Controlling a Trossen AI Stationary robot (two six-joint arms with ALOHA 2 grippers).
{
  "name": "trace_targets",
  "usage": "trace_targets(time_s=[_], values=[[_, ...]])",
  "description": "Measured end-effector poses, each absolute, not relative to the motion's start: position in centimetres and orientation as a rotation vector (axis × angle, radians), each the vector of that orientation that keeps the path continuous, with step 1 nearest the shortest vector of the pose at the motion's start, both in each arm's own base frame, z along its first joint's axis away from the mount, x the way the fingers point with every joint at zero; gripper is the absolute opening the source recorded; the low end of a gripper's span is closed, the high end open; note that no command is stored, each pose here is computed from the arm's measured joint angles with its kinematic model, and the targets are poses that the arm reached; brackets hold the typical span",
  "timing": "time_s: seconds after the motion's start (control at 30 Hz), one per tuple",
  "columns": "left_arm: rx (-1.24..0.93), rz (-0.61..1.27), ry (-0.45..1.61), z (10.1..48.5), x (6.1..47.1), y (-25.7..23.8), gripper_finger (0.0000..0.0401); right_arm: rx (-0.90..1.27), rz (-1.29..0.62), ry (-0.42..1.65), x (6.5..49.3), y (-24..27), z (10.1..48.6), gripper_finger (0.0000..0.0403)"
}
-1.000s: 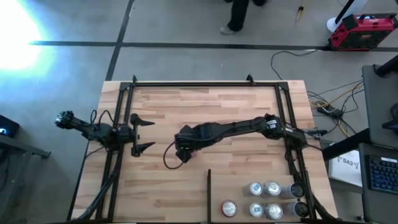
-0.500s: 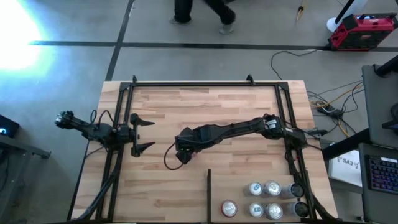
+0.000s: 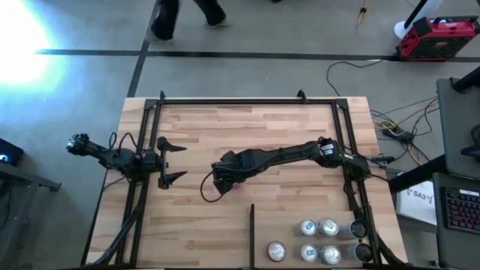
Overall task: Place canned beverage on shelf
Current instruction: Put the orange soda can aligned with the orange soda can on the shelf
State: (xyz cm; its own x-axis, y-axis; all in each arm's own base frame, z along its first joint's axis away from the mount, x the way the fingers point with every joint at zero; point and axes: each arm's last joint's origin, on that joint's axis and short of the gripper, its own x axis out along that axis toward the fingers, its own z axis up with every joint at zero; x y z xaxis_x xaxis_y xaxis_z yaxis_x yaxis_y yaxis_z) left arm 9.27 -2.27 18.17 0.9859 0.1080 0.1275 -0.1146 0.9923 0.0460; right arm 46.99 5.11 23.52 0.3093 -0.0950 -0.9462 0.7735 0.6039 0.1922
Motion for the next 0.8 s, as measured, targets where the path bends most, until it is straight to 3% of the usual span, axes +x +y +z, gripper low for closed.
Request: trace_targets(time_s=[0.3, 0.8], values=[[0.053, 0.112, -0.125, 18.2, 9.3, -2.3, 0.04, 0.758, -0.825, 1.138, 44.8, 4.4, 28.3, 0.0289], [0.053, 0.112, -0.125, 18.2, 9.3, -2.3, 0.04, 0.829, -0.916, 1.15, 40.4, 7.9, 31.8, 0.0289]])
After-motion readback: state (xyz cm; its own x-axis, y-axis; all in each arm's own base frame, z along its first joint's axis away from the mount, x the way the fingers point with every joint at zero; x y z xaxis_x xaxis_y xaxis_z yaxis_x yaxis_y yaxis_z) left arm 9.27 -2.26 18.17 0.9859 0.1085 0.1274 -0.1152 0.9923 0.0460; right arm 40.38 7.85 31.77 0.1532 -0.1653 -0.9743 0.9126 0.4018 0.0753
